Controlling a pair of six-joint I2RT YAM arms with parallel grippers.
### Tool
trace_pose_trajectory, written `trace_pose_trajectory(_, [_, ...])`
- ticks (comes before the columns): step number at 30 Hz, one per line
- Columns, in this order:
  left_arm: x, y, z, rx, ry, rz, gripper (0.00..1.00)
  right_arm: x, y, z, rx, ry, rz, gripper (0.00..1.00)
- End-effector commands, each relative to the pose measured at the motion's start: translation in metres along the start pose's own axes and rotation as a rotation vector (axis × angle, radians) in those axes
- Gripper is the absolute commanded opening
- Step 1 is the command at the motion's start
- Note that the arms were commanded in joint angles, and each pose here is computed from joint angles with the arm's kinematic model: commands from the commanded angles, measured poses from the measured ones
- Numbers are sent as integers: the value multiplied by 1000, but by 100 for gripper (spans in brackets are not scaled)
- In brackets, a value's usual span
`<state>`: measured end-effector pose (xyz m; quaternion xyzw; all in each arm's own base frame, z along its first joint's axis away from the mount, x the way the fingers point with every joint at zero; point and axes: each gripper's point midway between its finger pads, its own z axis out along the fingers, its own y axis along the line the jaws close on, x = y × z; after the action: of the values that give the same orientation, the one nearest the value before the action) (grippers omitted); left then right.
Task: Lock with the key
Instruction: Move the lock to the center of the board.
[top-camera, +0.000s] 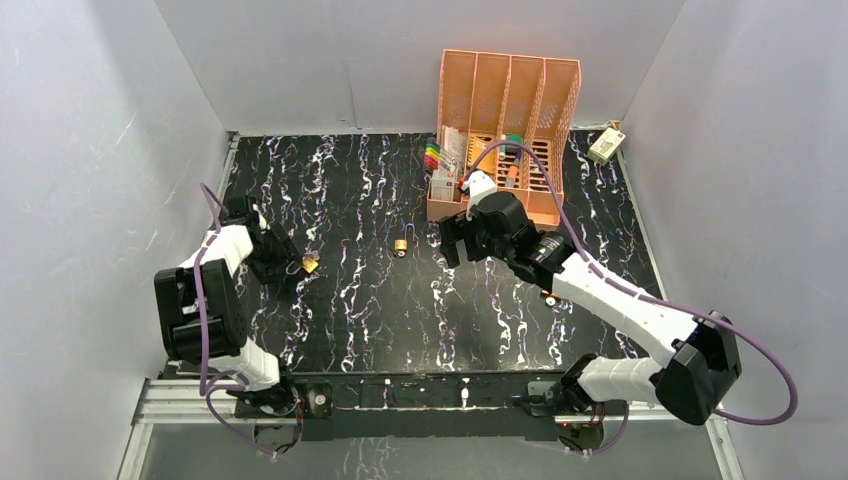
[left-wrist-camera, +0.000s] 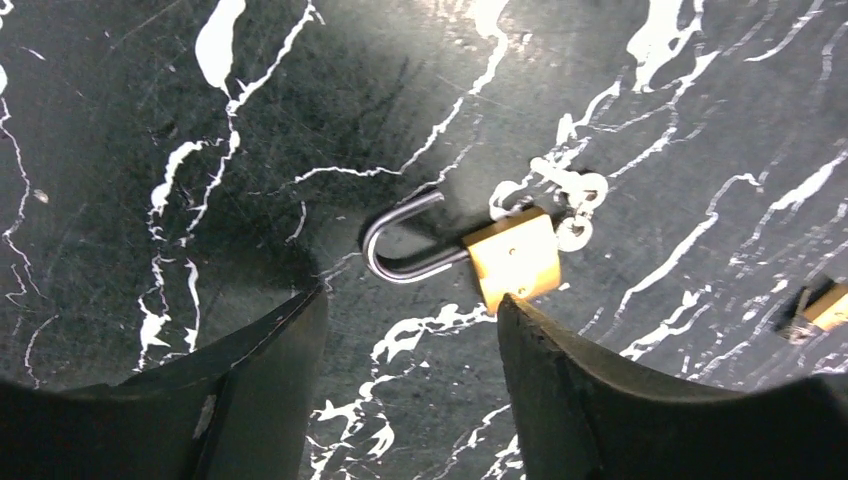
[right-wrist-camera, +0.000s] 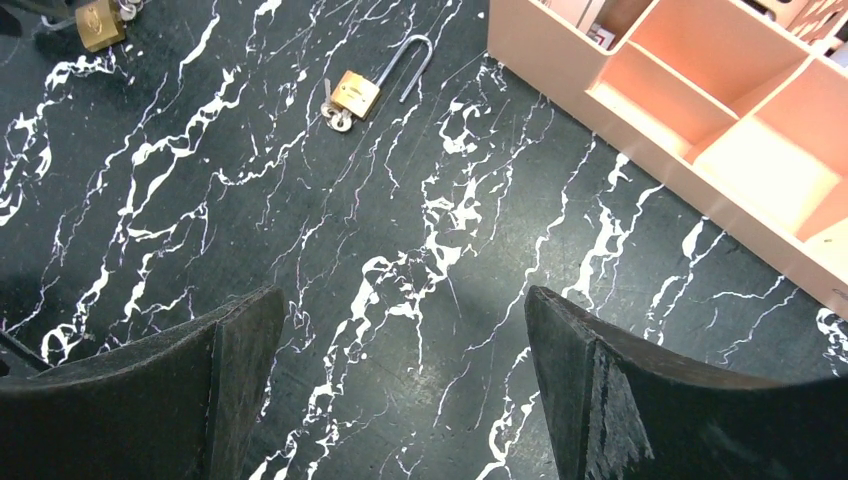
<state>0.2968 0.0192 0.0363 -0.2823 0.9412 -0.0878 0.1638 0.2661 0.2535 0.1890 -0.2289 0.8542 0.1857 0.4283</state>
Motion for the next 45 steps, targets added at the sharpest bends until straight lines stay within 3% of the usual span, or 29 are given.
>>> trace_pose_trajectory(1, [-6, 12, 1, -68, -28, -1, 58, -20, -3, -12, 17, -92, 10, 98])
trace_pose_trajectory(9, [-3, 24, 11, -129, -31, -37, 45, -13, -3, -13, 12, -81, 12, 99])
trace_pose_trajectory(12, [-4, 29, 16, -160, -20, -45, 35, -13, -2, -13, 8, -83, 12, 99])
trace_pose_trajectory(17, [1, 35, 27, -194, 22, -54, 30, -12, -3, -15, 14, -86, 15, 99])
trace_pose_trajectory(21, [8, 38, 32, -209, 56, -61, 29, -11, -8, -19, 30, -94, 16, 99])
trace_pose_trajectory(25, [18, 37, 28, -197, 80, -80, 35, -10, -10, -21, 42, -93, 15, 99])
trace_pose_trajectory(30, [42, 32, 29, -154, 134, -108, 36, -8, -10, -19, 44, -92, 17, 99])
trace_pose_trajectory(45, [78, 0, 48, -113, 223, -184, 25, -7, -15, -24, 65, -99, 14, 99])
